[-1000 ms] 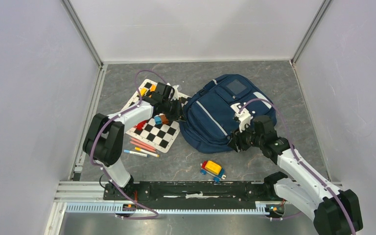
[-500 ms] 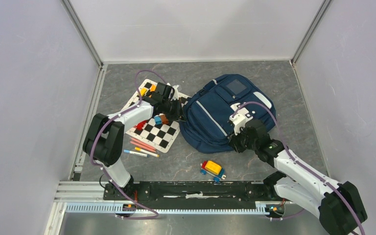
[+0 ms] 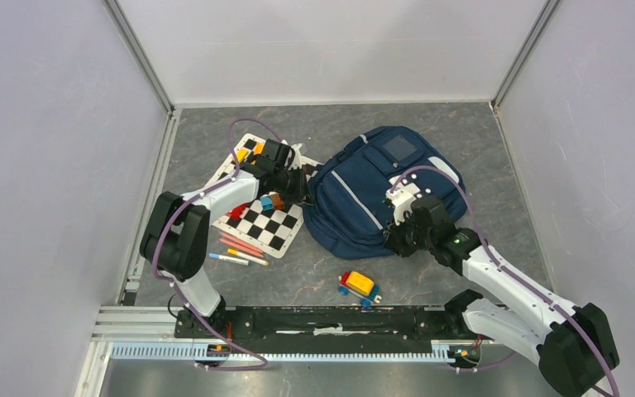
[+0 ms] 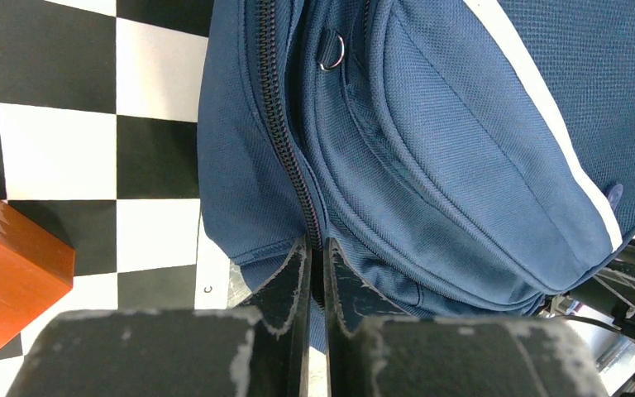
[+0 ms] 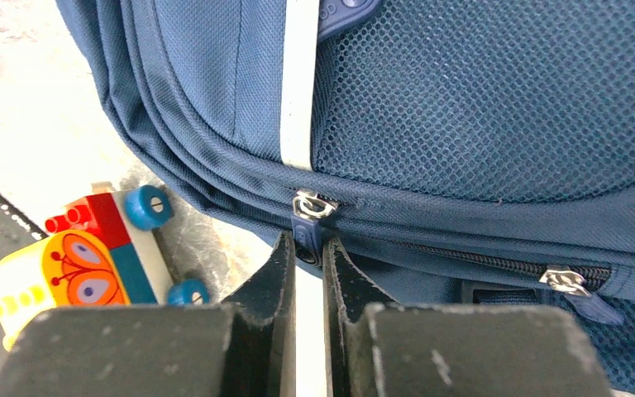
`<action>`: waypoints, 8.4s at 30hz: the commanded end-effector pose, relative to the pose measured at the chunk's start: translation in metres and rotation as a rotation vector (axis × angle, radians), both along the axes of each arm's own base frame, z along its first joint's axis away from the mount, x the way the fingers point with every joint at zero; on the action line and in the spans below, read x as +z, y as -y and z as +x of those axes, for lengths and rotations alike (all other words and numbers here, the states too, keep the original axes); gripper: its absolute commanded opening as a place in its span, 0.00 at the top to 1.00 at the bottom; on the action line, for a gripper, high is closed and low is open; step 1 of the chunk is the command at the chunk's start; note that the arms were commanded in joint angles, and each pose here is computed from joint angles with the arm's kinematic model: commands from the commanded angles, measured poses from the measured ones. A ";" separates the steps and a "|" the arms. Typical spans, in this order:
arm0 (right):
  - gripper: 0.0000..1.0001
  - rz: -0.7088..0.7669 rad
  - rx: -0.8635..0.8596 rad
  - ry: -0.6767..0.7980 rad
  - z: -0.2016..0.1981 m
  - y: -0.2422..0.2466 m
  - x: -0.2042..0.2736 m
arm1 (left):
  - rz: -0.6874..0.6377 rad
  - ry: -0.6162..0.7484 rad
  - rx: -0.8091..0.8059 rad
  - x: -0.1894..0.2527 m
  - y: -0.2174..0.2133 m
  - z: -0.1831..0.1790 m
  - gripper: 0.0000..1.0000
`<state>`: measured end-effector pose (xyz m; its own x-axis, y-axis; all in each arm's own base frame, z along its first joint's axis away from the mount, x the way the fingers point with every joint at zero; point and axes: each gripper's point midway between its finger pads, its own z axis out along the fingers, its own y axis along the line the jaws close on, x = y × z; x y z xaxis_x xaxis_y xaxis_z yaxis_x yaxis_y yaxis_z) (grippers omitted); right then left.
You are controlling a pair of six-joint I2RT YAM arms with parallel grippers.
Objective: Pack the student bag
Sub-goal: Unzip the student bag at the center of the board.
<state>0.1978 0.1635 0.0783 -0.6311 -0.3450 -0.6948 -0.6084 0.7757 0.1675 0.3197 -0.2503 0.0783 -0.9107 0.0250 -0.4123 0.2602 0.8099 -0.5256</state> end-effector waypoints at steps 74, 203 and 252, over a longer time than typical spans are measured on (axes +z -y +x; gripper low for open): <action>0.14 0.132 -0.242 0.100 0.056 -0.004 0.075 | -0.070 0.598 -0.268 0.064 0.093 -0.142 0.36; 1.00 -0.033 -0.443 0.228 0.087 0.051 0.060 | 0.358 0.618 0.025 0.052 -0.006 -0.047 0.98; 0.24 0.036 0.067 0.647 0.063 -0.105 0.113 | 0.079 0.523 -0.289 0.087 0.052 -0.019 0.98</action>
